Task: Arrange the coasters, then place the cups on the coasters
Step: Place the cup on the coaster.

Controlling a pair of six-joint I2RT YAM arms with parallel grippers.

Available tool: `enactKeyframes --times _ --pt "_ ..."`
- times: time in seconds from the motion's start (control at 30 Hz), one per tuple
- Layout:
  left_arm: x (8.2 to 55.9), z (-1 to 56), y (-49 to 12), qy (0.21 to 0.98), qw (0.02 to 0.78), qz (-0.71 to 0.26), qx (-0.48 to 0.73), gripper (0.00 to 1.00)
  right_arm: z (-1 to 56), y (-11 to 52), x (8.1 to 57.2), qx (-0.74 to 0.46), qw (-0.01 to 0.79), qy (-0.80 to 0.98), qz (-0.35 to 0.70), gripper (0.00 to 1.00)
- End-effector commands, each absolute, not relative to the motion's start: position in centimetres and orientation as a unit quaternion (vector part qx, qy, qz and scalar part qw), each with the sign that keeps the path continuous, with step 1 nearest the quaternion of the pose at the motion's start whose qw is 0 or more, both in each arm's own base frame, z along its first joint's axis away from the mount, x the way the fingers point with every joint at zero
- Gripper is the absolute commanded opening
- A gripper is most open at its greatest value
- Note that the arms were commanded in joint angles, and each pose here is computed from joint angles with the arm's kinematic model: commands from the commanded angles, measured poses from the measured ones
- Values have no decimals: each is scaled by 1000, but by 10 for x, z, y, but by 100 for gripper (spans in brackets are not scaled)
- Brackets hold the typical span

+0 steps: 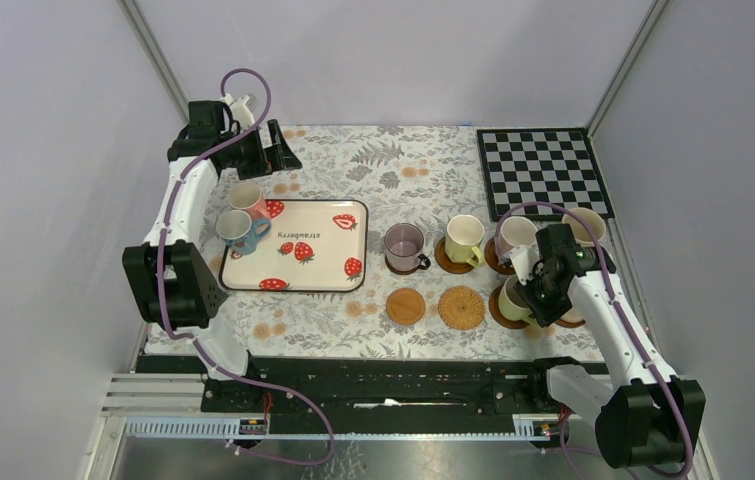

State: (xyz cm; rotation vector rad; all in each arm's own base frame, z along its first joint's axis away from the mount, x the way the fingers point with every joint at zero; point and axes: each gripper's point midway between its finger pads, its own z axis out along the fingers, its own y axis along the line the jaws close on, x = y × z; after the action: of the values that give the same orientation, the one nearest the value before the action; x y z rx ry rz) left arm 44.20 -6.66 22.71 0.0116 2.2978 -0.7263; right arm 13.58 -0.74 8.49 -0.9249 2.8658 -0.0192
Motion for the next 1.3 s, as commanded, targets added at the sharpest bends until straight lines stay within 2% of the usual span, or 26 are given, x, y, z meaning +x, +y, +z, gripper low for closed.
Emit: enactKeyframes --times 0.0,0.33,0.5,0.93,0.97,1.0,1.03,1.1,1.27 --pt "452 242 -70 875 386 -290 19 99 98 -11 150 -309 99 946 -22 0" --pt "454 242 -71 875 386 -292 20 99 95 -11 146 -311 91 946 -21 0" --pt "453 242 -71 875 387 -290 21 99 94 -15 145 -310 87 946 -31 26" --pt "449 241 -71 876 385 -290 20 99 110 -15 142 -330 79 940 -24 74" --pt "449 242 -71 875 386 -290 21 99 116 -12 144 -333 83 939 -18 81" --pt "449 242 -71 875 387 -289 21 99 121 -8 149 -336 88 938 -6 91" --pt "448 243 -71 875 387 -289 22 99 127 -3 154 -337 94 937 4 96" --pt "449 243 -71 875 388 -289 23 99 141 4 167 -336 105 936 18 99" --pt "449 247 -71 874 393 -285 27 99 180 25 201 -341 143 927 61 100"
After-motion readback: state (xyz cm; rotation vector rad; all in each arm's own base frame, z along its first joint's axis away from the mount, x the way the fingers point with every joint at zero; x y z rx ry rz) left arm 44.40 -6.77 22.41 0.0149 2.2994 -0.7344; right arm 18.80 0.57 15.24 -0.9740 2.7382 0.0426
